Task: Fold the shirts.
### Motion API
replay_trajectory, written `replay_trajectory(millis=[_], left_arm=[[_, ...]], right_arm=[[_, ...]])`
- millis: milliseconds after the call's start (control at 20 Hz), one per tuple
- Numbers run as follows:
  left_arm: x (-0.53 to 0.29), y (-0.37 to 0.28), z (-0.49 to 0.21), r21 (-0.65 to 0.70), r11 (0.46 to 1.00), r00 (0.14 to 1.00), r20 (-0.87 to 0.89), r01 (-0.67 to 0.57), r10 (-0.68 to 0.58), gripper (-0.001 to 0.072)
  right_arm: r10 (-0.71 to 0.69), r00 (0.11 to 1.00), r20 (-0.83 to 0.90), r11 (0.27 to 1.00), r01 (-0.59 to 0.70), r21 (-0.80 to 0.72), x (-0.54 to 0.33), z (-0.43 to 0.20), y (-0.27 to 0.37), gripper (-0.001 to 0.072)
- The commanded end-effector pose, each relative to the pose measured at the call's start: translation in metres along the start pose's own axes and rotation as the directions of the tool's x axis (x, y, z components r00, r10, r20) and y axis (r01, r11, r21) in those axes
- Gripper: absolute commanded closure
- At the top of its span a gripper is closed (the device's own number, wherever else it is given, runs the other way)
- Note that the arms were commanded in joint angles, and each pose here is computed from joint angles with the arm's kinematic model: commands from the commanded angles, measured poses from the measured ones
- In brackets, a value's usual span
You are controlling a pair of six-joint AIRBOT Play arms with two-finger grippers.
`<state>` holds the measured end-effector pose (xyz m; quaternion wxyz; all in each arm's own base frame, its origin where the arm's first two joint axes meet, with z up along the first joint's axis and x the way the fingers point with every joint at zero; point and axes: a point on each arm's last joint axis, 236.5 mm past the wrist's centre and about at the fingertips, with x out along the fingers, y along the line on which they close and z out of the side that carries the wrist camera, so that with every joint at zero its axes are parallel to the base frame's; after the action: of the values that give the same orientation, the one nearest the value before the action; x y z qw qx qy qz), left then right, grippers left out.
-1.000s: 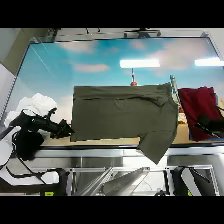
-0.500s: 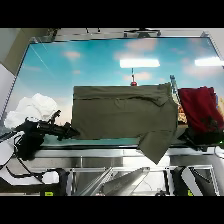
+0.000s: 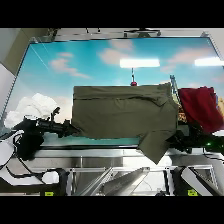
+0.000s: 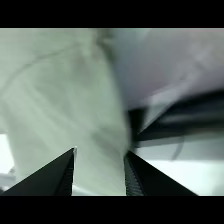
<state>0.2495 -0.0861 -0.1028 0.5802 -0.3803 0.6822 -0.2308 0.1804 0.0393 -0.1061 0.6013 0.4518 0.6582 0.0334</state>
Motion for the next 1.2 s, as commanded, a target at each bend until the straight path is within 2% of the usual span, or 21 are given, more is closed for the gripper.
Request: replay_trajectory(millis=[0,200,250,300,550,750,900,1050,1150], left_arm=[[-0.001,-0.001,0.002,0.001,1.0,1.0,0.005,0.003,-0.003,0.0706],[-0.001,-0.002,0.0,0.001,1.0,1.0,-0.002,0.008,-0.008,0.0706],[-0.001,-0.002,0.0,0.001,1.0,1.0,-0.002,0.008,-0.008,0.0706],[-0.001,-0.002,0.0,0.001,1.0,1.0,-0.003,0.008,-0.008,0.0707],[-0.01,0.001,-0.002,-0.027,0.999,1.0,0.006,0.03,-0.03,0.069],[-0.04,0.011,-0.001,-0.135,0.985,0.993,0.071,0.106,-0.098,0.0699],[-0.049,0.016,0.003,-0.162,0.978,0.987,0.111,0.13,-0.112,0.0698],[-0.052,-0.012,0.014,-0.126,0.97,0.974,0.124,0.206,-0.191,0.0698],[-0.058,-0.04,0.025,-0.064,0.972,0.97,0.102,0.227,-0.22,0.0698]], right_arm=[[0.051,0.998,-0.042,0.999,-0.052,-0.015,0.016,0.0,0.007,0.0366],[0.049,0.99,-0.13,0.998,-0.053,-0.029,0.029,-0.013,0.006,0.0373],[0.051,0.989,-0.136,0.998,-0.056,-0.028,0.029,-0.014,0.007,0.0509],[0.054,0.989,-0.14,0.998,-0.059,-0.03,0.028,-0.015,0.008,0.0678],[0.093,0.981,-0.173,0.992,-0.106,-0.066,0.002,-0.008,0.035,0.0693],[0.047,0.997,-0.055,0.992,-0.053,-0.116,-0.038,0.025,0.045,0.0693],[0.074,0.997,-0.015,0.988,-0.075,-0.136,-0.058,0.037,0.058,0.0693],[0.23,0.973,0.02,0.956,-0.222,-0.193,-0.072,0.047,0.102,0.0693],[0.378,0.923,0.08,0.907,-0.351,-0.233,-0.091,0.064,0.144,0.0692]])
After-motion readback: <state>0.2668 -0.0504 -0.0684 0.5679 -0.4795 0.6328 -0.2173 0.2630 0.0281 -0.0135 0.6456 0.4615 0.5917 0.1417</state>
